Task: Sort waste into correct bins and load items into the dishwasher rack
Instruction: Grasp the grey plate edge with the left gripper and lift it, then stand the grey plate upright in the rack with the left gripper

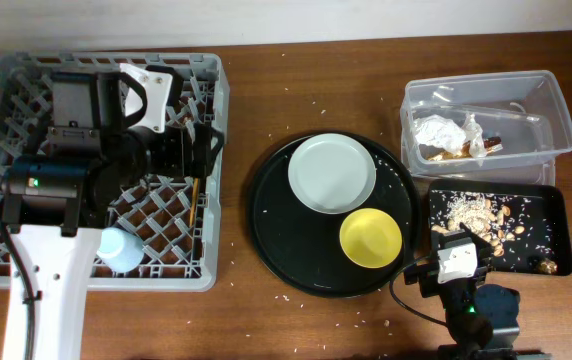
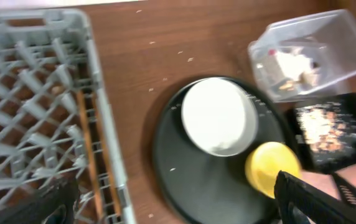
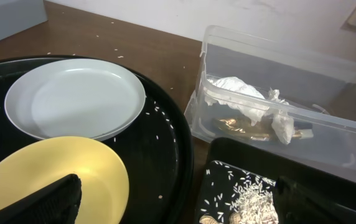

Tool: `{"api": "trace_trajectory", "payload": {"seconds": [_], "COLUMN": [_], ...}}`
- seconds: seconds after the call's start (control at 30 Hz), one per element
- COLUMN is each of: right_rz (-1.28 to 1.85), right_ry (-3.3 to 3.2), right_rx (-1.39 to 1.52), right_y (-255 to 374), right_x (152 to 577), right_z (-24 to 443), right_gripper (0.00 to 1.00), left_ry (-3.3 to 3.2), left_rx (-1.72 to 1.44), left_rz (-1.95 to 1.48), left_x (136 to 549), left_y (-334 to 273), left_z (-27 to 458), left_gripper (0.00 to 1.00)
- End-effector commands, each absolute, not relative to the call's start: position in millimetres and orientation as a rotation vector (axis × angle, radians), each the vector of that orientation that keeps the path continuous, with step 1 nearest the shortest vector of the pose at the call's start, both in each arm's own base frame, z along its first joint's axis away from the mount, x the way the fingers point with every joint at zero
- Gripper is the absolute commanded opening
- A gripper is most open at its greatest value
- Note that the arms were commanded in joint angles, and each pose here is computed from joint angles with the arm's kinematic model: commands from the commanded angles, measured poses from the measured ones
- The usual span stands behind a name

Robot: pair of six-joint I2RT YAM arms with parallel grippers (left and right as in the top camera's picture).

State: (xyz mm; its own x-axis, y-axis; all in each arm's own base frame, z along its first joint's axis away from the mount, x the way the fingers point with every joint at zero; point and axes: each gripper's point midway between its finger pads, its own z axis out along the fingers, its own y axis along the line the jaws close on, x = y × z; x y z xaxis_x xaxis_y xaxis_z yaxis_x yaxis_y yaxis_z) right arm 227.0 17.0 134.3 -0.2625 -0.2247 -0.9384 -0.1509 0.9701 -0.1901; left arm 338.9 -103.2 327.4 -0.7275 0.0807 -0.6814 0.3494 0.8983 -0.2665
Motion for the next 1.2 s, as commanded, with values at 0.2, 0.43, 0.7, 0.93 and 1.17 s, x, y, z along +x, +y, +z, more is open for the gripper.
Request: {"api": "trace_trajectory", "payload": {"seconds": [0.2,0.43,0.7,0.93,1.17], "right_rz": [-0.077,-0.077,-0.077,-0.077,-0.077], "right_ry": [1.839,1.839,1.839,1.839,1.839], "right_rx": [-0.277,-0.277,-0.277,-0.277,-0.277], "right_y": [16,16,16,16,16], "right_x": [227,227,227,227,227], "right_z": [133,133,133,133,133], "right_gripper": [0.98,0.99,0.98,0.98,0.98], "left_ry": [2.661,2.994,3.054,2.818,2.539], "left_rx": [0.523,0.270,0.265,0.098,-0.329], "left_rz": [-0.438,-0.452,-0.483,-0.505,0.228], "left_x": [356,376,380,439,426], "left_y": [-223,-242,-250,-201,-10], "left_z": [195,54,12,151,265], "left_gripper": [0.98,0.57,0.00,0.00,0.00]}}
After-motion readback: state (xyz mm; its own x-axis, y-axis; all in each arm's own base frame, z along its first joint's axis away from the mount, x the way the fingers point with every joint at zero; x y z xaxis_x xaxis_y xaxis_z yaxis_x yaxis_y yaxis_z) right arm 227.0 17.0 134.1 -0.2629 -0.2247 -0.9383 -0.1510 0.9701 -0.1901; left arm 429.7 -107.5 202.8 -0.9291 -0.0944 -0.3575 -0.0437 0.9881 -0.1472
